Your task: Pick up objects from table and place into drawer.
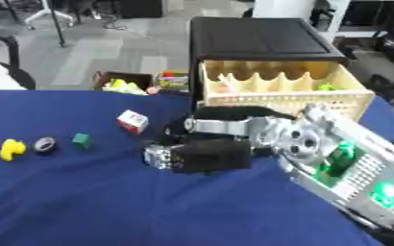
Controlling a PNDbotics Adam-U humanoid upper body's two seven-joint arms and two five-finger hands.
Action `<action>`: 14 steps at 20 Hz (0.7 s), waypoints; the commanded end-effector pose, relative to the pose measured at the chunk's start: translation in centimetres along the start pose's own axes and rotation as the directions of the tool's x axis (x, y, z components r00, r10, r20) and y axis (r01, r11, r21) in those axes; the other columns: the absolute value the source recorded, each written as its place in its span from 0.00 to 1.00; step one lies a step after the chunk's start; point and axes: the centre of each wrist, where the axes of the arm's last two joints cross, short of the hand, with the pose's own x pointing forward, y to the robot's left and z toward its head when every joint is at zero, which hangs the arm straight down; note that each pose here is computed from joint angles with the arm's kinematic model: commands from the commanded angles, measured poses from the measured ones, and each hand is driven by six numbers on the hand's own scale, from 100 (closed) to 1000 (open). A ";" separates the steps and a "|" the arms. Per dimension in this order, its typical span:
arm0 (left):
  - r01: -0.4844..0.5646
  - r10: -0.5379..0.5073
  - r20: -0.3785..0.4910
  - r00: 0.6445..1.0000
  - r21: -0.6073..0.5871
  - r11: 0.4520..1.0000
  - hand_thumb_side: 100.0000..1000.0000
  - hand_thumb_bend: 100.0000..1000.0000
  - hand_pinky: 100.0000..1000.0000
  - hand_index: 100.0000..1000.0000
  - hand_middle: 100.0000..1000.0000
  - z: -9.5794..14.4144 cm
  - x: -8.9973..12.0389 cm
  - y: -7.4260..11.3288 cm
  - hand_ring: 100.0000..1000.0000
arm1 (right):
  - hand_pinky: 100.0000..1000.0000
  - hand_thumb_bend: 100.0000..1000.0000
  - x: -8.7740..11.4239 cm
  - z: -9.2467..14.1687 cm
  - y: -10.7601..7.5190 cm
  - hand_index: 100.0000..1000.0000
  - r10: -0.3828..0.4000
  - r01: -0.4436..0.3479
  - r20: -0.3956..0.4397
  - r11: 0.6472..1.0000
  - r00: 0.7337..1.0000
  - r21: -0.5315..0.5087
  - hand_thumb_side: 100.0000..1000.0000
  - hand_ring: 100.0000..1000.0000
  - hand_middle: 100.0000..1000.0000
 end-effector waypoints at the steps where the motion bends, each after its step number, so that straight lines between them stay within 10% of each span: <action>1: 0.016 -0.016 0.025 1.000 0.012 1.000 0.82 0.14 0.44 0.83 0.49 -0.4 0.6 0.5 0.49 | 0.47 0.00 -2.0 0.8 -0.6 0.87 -0.184 0.247 -0.293 0.949 0.938 0.195 1.00 0.61 0.67; 14: 0.025 -0.026 0.003 1.000 0.031 0.999 0.82 0.14 0.43 0.83 0.48 0.0 0.3 0.6 0.49 | 0.47 0.00 -6.4 3.4 -0.7 0.85 -0.243 0.305 -0.425 0.949 0.872 0.083 1.00 0.62 0.66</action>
